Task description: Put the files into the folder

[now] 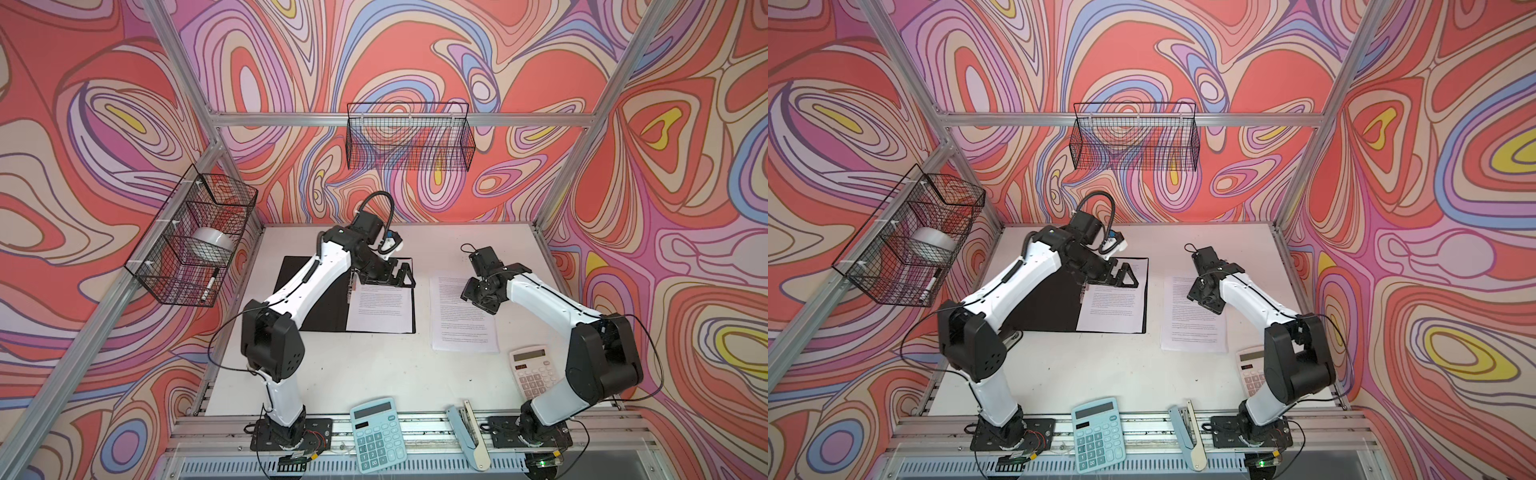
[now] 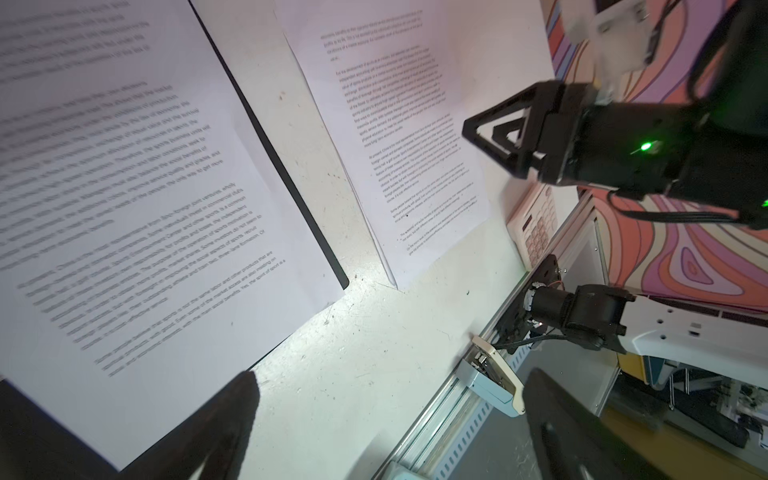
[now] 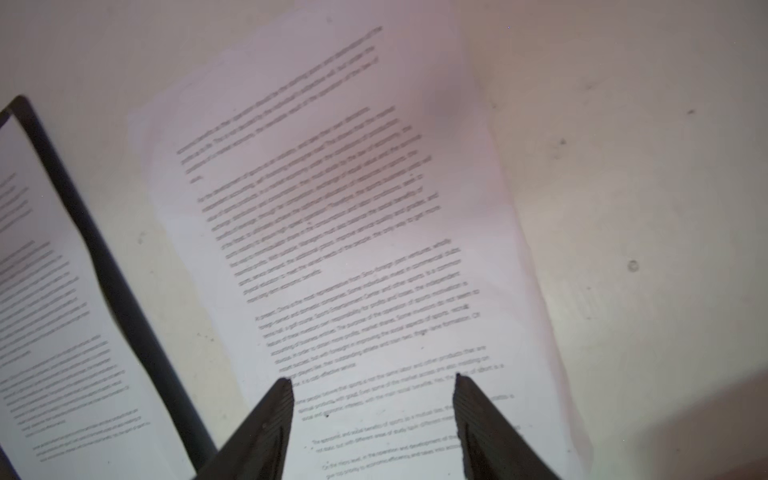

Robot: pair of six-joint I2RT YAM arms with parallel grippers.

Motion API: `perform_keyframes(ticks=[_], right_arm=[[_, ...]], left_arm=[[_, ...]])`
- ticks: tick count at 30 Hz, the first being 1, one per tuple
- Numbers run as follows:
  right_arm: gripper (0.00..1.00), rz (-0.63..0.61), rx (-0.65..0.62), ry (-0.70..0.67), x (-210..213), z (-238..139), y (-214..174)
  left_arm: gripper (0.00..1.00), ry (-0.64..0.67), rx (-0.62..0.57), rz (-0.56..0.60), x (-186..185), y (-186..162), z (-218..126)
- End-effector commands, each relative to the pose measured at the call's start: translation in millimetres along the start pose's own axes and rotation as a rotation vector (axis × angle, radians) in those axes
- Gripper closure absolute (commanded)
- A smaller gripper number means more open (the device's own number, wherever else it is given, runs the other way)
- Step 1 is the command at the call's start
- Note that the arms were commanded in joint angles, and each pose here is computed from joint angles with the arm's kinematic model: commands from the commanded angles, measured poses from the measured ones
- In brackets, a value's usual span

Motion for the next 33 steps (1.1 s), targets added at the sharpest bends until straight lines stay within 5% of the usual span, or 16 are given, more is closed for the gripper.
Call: perform_keyframes(ticks=[1, 13, 33], right_arm=[[0.35, -0.026, -0.034, -0.026, -17, -1, 9], [0.36, 0.036, 0.048, -0.028, -43, 35, 11], [0.39, -0.011, 0.113, -0.061, -50, 60, 12]], left_arm=[[0.0, -0.016, 0.026, 0.022, -4, 10, 27], [0.0, 0.031, 0.099, 0.053, -18, 19, 107], [0.0, 0.03, 0.173, 0.007, -13, 23, 167]])
Point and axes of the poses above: each gripper's point midway between its finger pads, its own z axis out along the fingers, its own x axis along the line the jaws close on, y = z × x, the point moved 9 cm from there along -z, back along the fingers, and after that the axes turned 5 degrees about z, right-handed, at the moved point
